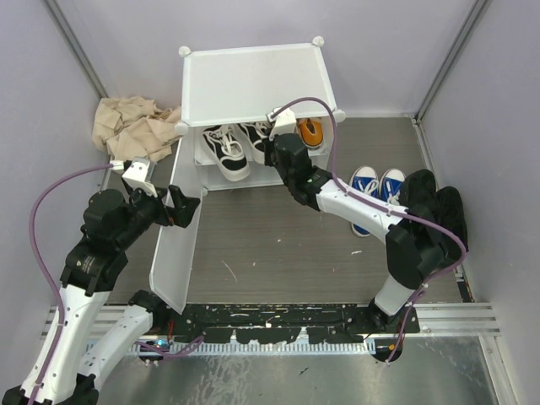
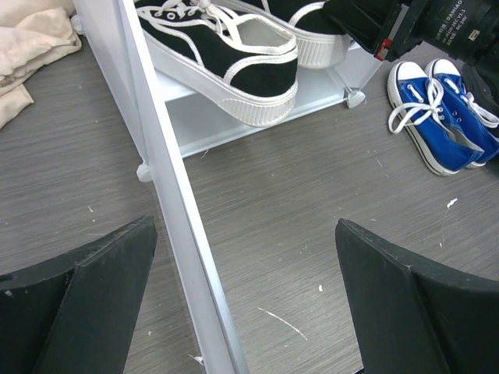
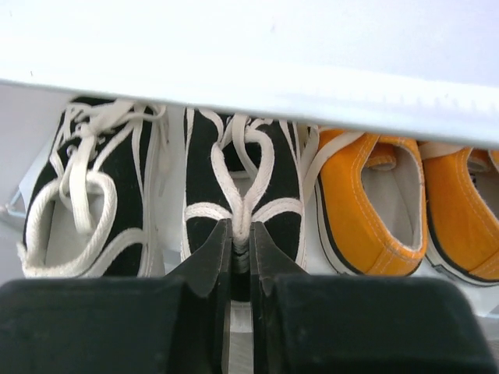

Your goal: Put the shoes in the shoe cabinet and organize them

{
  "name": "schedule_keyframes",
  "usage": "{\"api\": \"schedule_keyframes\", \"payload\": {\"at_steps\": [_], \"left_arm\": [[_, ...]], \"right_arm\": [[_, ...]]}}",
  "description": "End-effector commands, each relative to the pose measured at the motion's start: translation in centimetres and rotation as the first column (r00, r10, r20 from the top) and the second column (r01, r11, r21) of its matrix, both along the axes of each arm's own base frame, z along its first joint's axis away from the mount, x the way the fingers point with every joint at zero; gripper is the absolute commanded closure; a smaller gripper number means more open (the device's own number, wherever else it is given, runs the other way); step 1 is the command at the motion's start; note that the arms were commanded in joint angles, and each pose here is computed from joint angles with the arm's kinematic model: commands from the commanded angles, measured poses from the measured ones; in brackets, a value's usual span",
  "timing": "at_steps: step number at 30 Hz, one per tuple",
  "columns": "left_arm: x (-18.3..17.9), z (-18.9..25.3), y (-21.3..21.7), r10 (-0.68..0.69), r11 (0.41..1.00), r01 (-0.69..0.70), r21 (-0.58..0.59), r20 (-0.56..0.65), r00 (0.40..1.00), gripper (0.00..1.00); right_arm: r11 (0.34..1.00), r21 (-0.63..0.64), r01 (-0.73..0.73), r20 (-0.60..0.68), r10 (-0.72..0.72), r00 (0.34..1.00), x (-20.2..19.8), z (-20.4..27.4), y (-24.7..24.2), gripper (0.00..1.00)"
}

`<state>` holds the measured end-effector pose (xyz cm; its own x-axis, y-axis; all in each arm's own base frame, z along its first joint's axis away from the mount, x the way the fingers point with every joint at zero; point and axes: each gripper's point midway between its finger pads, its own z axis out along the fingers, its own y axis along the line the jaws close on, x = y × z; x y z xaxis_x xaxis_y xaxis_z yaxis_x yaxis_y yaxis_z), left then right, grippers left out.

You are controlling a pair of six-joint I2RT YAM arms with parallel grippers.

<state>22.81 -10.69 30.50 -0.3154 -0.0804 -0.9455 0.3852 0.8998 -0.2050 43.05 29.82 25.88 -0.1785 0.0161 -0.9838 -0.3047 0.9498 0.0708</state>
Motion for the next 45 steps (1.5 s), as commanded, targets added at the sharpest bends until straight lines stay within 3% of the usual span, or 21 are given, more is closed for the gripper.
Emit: {"api": "schedule_keyframes", "payload": {"at_steps": [1,11,12,14,16,21,28,45], "left_arm": [[-0.2,-1.2,0.4,0.015,1.0,-0.014,0.022,-0.034,0.999,0.02],[-0.2,-1.2,0.5,0.017,1.0,-0.016,0.025,-0.034,0.999,0.02],[-0.2,-1.1,0.5,0.018,1.0,-0.017,0.024,-0.034,0.999,0.02],[-0.3,-1.1,0.5,0.018,1.0,-0.018,0.024,-0.032,0.999,0.02],[-0.3,-1.1,0.5,0.019,1.0,-0.019,0.025,-0.031,0.999,0.02],[-0.3,-1.0,0.5,0.019,1.0,-0.018,0.024,-0.029,0.999,0.02],[-0.3,-1.0,0.3,0.01,1.0,-0.009,0.015,-0.03,0.999,0.02],[-0.3,-0.7,0.3,0.012,1.0,-0.011,0.012,-0.023,1.0,0.02]], "right_arm": [[0.984,0.172,0.05,0.19,-0.083,0.978,1.7,6.2,0.2,0.99],[0.991,0.105,0.087,0.193,-0.106,0.976,4.6,2.5,1.7,0.99],[0.991,0.099,0.088,0.188,-0.105,0.977,4.6,2.1,1.7,0.95],[0.992,0.094,0.086,0.184,-0.103,0.978,4.1,1.8,1.4,0.71],[0.994,0.084,0.076,0.189,-0.091,0.978,3.1,2.0,1.1,0.55],[0.996,0.079,-0.03,0.23,0.011,0.973,-1.1,4.8,1.0,0.37],[0.931,-0.013,-0.365,0.205,0.359,0.91,-6.9,5.8,3.7,0.34],[0.894,-0.058,-0.445,0.133,0.448,0.884,-3.5,2.5,9.0,0.34]]}}
